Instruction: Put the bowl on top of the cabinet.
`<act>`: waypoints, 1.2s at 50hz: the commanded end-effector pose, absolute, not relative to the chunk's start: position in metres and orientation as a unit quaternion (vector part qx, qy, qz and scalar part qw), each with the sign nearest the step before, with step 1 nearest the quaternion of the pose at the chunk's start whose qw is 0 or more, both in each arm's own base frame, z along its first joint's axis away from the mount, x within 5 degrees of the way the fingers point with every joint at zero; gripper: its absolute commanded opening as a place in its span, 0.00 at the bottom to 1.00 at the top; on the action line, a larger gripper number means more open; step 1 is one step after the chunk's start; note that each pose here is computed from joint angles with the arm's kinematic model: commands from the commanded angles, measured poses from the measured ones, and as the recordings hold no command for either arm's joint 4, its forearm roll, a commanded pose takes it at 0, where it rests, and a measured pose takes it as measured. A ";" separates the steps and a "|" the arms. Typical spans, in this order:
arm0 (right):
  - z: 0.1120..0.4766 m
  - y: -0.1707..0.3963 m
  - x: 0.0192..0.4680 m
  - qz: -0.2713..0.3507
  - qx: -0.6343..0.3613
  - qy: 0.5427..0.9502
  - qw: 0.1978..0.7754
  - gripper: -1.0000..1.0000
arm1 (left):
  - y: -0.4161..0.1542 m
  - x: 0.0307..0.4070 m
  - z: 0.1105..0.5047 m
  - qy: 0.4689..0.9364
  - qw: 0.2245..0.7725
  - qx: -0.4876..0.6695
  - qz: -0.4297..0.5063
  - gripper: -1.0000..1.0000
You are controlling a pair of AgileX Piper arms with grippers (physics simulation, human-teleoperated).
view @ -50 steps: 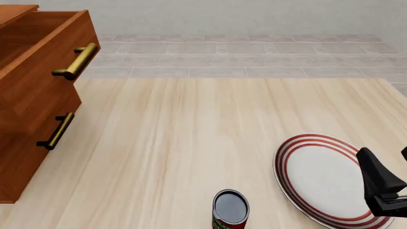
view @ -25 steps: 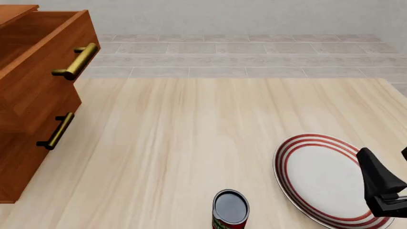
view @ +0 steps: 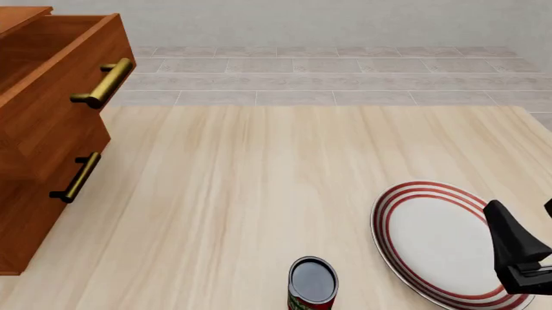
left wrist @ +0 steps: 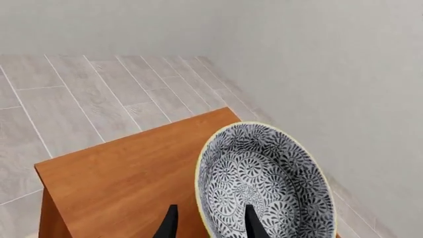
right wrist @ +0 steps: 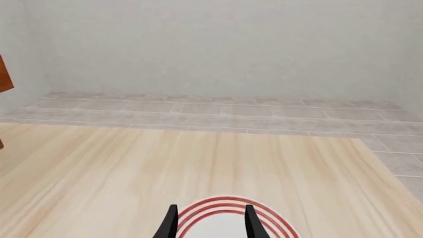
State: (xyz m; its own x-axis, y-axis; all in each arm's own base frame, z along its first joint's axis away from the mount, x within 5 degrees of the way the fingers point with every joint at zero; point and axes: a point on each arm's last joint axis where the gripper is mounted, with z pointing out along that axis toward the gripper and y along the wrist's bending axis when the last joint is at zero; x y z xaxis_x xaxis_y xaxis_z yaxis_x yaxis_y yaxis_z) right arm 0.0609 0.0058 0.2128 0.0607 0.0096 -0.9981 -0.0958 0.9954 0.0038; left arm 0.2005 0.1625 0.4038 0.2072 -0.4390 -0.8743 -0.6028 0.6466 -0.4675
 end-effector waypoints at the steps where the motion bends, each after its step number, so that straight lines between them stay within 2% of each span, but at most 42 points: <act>1: 0.213 0.006 0.061 0.037 -0.032 0.684 0.728 1.00 | 0.164 0.196 0.411 0.621 0.661 -0.416 0.071 1.00; 21: 0.213 0.006 0.059 0.037 -0.035 0.683 0.728 1.00 | 0.158 0.185 0.434 0.603 0.676 -0.417 0.070 1.00; 60: 0.213 0.006 0.059 0.036 -0.033 0.682 0.730 1.00 | 0.146 0.167 0.454 0.583 0.695 -0.417 0.067 1.00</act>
